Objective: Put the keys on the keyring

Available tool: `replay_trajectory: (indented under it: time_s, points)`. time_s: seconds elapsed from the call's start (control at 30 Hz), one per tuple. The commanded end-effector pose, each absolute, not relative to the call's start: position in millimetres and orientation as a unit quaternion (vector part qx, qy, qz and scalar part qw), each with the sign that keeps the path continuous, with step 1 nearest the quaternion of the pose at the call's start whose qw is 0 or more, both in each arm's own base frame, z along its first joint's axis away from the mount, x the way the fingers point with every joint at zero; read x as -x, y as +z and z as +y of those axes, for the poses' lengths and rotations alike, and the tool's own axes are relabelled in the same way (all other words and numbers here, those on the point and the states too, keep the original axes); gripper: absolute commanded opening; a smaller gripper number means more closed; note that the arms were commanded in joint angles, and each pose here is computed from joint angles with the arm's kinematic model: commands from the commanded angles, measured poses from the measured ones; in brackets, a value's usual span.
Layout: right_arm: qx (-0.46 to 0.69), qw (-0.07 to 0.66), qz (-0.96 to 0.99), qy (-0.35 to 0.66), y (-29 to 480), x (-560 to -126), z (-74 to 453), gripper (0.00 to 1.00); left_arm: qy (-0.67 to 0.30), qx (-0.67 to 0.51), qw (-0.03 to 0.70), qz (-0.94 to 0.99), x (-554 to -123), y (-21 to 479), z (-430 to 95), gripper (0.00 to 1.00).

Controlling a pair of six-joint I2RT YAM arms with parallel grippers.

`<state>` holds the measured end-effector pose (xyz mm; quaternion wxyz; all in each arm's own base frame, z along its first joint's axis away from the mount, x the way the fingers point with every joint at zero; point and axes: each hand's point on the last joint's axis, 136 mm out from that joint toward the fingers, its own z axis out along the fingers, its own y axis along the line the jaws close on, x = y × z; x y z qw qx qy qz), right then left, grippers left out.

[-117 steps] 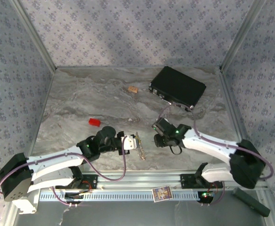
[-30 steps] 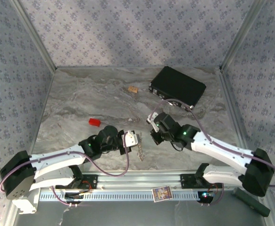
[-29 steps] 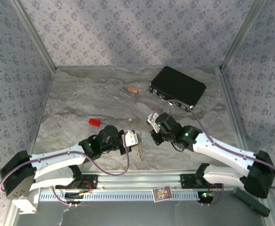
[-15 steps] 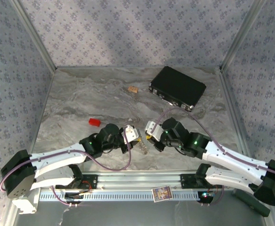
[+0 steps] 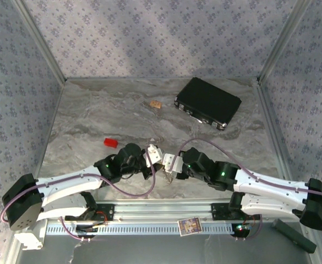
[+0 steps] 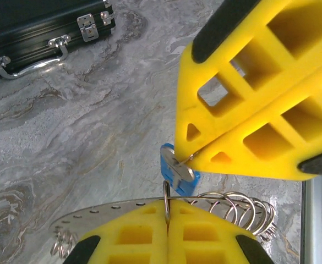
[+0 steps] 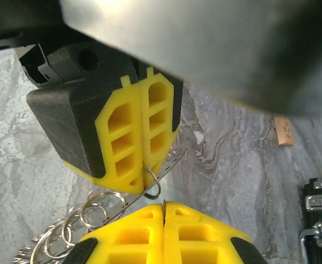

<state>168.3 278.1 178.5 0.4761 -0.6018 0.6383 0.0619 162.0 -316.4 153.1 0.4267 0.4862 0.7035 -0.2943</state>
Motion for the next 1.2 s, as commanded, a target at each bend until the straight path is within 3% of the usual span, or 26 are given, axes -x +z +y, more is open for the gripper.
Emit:
replay_trajectory:
  time_s: [0.0,0.57,1.17]
  points:
    - [0.604,0.489,0.628,0.030,178,-175,277,0.00,-0.318,-0.482,0.433,0.692,-160,173,-326,0.00]
    - [0.592,0.473,0.648,0.075,162,-167,273,0.00,-0.322,-0.480,0.443,0.685,-159,170,-323,0.00]
    - [0.568,0.527,0.618,0.135,176,-166,273,0.00,-0.340,-0.475,0.432,0.687,-154,168,-325,0.00]
